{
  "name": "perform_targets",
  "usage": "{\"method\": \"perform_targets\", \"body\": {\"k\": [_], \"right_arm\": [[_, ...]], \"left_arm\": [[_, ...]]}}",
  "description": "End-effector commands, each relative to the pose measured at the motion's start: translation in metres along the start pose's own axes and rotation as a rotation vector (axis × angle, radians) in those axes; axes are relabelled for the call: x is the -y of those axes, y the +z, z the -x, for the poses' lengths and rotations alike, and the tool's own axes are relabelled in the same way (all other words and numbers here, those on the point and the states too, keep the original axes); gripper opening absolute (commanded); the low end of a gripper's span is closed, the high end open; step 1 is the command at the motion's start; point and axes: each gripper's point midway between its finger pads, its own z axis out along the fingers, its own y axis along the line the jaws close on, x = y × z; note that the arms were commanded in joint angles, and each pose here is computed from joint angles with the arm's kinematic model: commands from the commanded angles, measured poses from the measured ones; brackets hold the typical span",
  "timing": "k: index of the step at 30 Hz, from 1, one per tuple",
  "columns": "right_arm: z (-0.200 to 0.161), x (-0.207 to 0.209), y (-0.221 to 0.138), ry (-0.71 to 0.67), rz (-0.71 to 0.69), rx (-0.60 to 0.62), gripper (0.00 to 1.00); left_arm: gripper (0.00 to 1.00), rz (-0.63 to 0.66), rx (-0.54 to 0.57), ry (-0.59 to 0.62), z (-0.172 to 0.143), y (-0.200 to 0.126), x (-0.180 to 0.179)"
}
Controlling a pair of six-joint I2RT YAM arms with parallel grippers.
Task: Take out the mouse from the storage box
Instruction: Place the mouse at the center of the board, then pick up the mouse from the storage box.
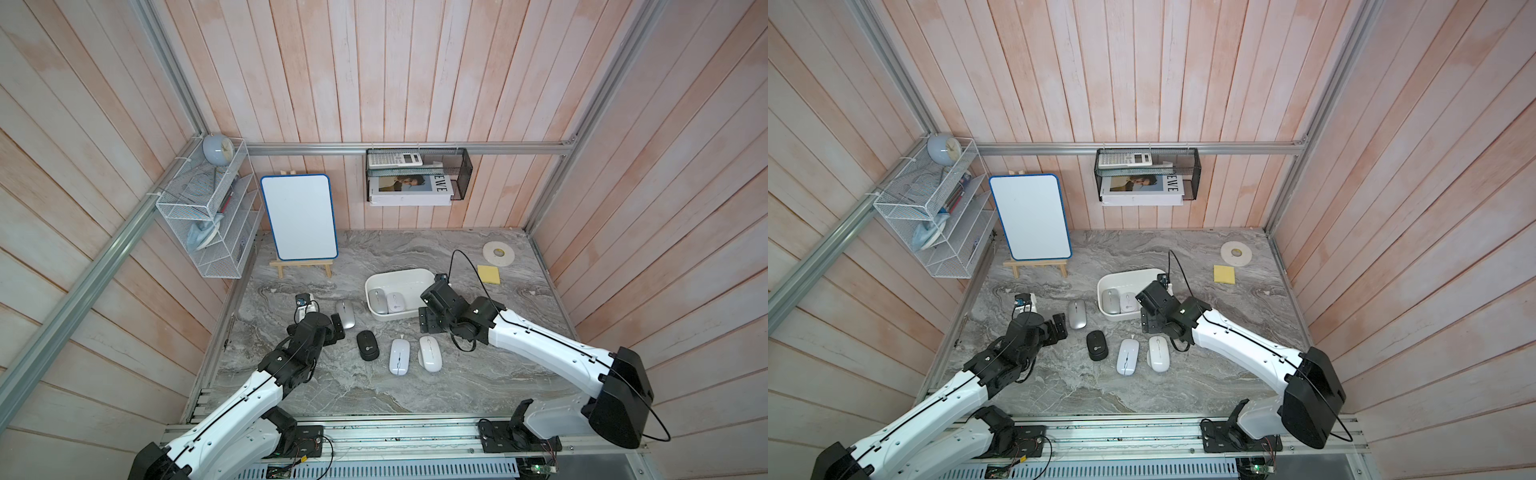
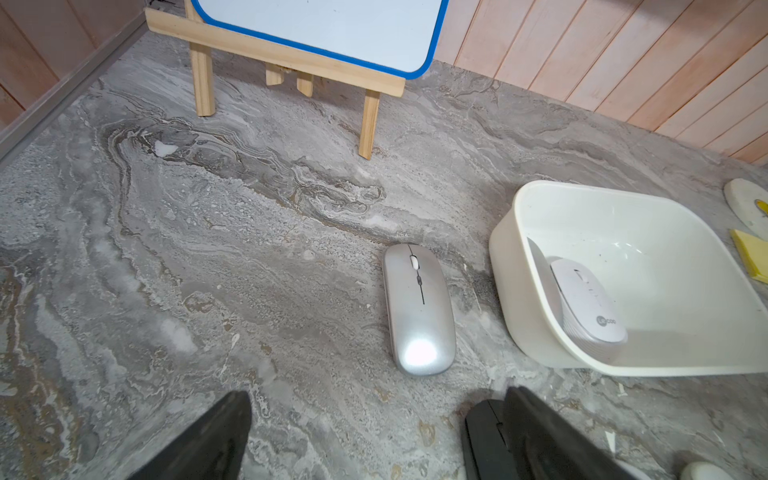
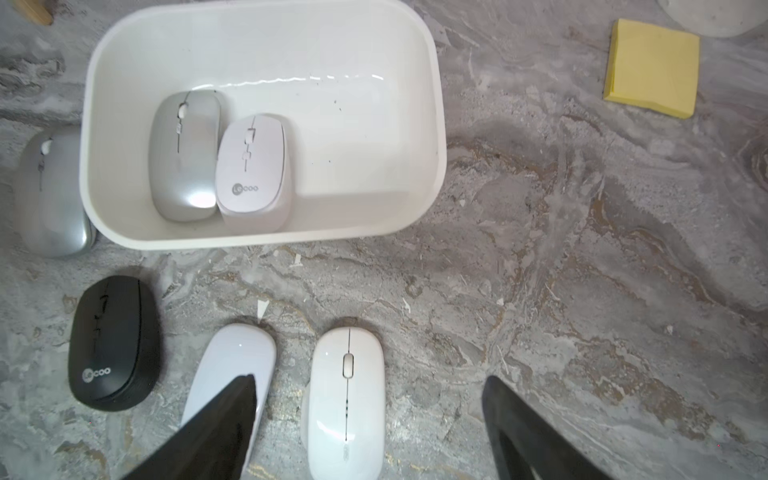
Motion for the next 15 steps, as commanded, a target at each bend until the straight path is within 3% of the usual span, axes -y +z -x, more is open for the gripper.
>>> {"method": "perform_targets", "body": {"k": [1, 8, 15], "right_arm": [[0.032, -0.009, 0.002, -0.015, -0.013, 0.049, 0.9], [0.052, -0.037, 0.034, -0.054, -0.013, -0.033, 0.91], [0.042, -0.063, 0.079, -0.126, -0.012, -0.209, 0.91]], "left_arm": [[1.0, -0.018, 0.023, 0.01, 0.003, -0.001, 0.003], [1.0, -0.026, 0.042, 0.004, 0.006, -0.006, 0.002], [1.0, -0.031, 0.053, 0.001, 0.01, -0.009, 0.002]]}}
